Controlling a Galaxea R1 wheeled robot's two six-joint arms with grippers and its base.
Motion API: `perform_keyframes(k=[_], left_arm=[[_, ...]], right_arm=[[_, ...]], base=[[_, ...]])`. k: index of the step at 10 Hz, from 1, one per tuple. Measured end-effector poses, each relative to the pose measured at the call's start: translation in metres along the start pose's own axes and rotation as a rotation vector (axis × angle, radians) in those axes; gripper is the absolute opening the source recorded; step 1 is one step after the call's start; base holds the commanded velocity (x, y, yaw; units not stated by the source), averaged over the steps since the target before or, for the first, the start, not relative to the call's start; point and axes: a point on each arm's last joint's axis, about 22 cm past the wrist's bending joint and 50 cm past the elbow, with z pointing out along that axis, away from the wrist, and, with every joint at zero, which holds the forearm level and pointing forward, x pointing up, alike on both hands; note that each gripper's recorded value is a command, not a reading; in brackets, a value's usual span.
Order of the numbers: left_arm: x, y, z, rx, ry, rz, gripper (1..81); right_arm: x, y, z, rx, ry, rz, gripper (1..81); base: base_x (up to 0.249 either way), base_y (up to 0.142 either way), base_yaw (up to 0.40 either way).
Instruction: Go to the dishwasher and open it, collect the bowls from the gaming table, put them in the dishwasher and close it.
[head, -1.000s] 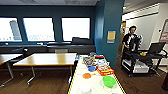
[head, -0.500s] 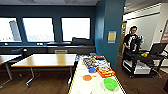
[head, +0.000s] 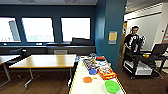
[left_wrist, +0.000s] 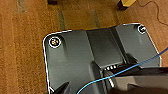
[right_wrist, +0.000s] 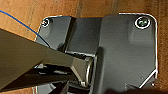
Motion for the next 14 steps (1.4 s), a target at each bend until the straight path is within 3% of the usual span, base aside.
perform_keyframes(k=[6,8,12,14], left_arm=[[0.006,-0.002,0.000,0.001,0.007,0.001,81.1],[-0.004,-0.002,-0.001,0.002,-0.007,-0.002,81.1],[-0.002,-0.008,-0.003,0.008,0.000,-0.001,81.1],[-0.001,-0.008,-0.003,0.007,0.001,-0.001,81.1]], right_arm=[[0.004,0.012,-0.003,-0.014,0.006,0.004,81.1],[-0.003,0.014,-0.005,-0.010,0.000,0.008,81.1],[0.012,0.005,-0.021,0.082,0.041,0.016,81.1],[0.033,0.025,-0.048,0.118,0.081,0.027,81.1]], base=[[0.041,0.000,0.000],[0.000,0.000,0.000],[0.000,0.000,0.000],[0.000,0.000,0.000]])
